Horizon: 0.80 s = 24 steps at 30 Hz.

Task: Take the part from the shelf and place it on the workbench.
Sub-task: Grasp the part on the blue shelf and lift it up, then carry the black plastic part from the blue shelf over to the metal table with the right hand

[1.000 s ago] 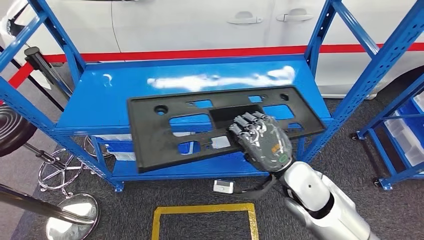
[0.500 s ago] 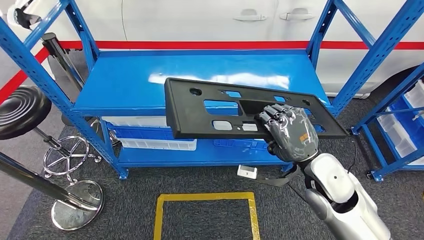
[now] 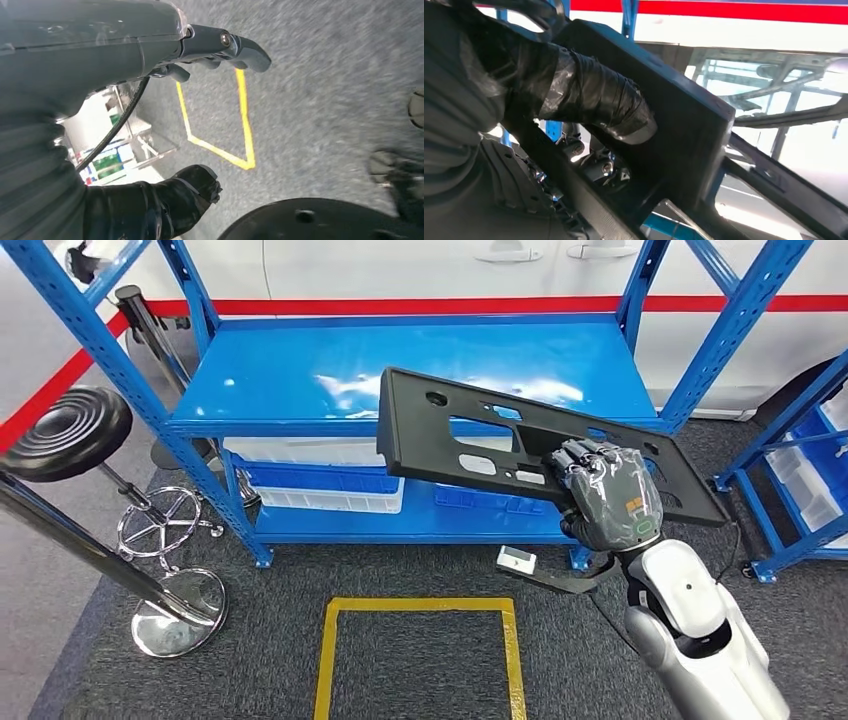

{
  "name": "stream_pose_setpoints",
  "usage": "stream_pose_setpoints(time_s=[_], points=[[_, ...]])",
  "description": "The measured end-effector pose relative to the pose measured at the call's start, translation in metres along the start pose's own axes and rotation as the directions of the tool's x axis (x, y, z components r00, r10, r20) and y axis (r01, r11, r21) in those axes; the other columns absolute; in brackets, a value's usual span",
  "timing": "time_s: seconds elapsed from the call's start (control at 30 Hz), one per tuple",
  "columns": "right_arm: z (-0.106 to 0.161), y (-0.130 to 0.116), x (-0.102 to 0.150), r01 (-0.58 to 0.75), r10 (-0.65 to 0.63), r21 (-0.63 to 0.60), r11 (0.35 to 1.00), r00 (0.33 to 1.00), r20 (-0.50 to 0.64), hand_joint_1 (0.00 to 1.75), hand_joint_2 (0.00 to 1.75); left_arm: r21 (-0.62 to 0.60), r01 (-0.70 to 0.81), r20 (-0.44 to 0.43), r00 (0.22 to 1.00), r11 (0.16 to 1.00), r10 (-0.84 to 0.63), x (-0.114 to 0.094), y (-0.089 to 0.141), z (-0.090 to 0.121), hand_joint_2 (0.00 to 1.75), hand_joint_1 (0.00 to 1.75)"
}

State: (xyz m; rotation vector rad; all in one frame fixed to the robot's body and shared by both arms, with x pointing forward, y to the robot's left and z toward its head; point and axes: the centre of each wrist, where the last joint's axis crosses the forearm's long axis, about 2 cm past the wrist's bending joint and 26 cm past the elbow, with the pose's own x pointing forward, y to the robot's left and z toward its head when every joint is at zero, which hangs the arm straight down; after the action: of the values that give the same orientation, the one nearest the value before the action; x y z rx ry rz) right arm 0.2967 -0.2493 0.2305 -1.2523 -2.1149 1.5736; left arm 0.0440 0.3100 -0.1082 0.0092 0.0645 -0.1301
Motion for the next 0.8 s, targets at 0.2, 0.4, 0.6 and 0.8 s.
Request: stream_pose_setpoints(time_s=[0.2, 0.4, 0.6, 0.8], points=[[0.004, 0.001, -0.001, 0.003, -0.003, 0.006, 1.0, 1.0, -0.017, 1.75, 1.75, 0.011, 0.002, 0.008, 1.0, 1.0, -0.002, 0.0, 0.004, 0.0, 1.75, 0.0], [0.003, 0.0, -0.004, -0.002, 0.002, -0.003, 1.0, 1.0, -0.025, 1.75, 1.75, 0.023, 0.001, 0.019, 1.0, 1.0, -0.001, 0.0, 0.01, 0.001, 1.75, 0.0], [0.004, 0.001, -0.006, -0.006, 0.006, -0.004, 1.0, 0.999, -0.036, 1.75, 1.75, 0.02, 0.003, 0.022, 1.0, 1.0, -0.004, -0.002, 0.019, 0.001, 1.75, 0.0], [0.001, 0.0, -0.01, -0.008, 0.007, -0.012, 1.0, 0.999, -0.035, 1.75, 1.75, 0.041, -0.013, 0.022, 1.0, 0.999, 0.012, -0.007, 0.041, 0.002, 1.75, 0.0]])
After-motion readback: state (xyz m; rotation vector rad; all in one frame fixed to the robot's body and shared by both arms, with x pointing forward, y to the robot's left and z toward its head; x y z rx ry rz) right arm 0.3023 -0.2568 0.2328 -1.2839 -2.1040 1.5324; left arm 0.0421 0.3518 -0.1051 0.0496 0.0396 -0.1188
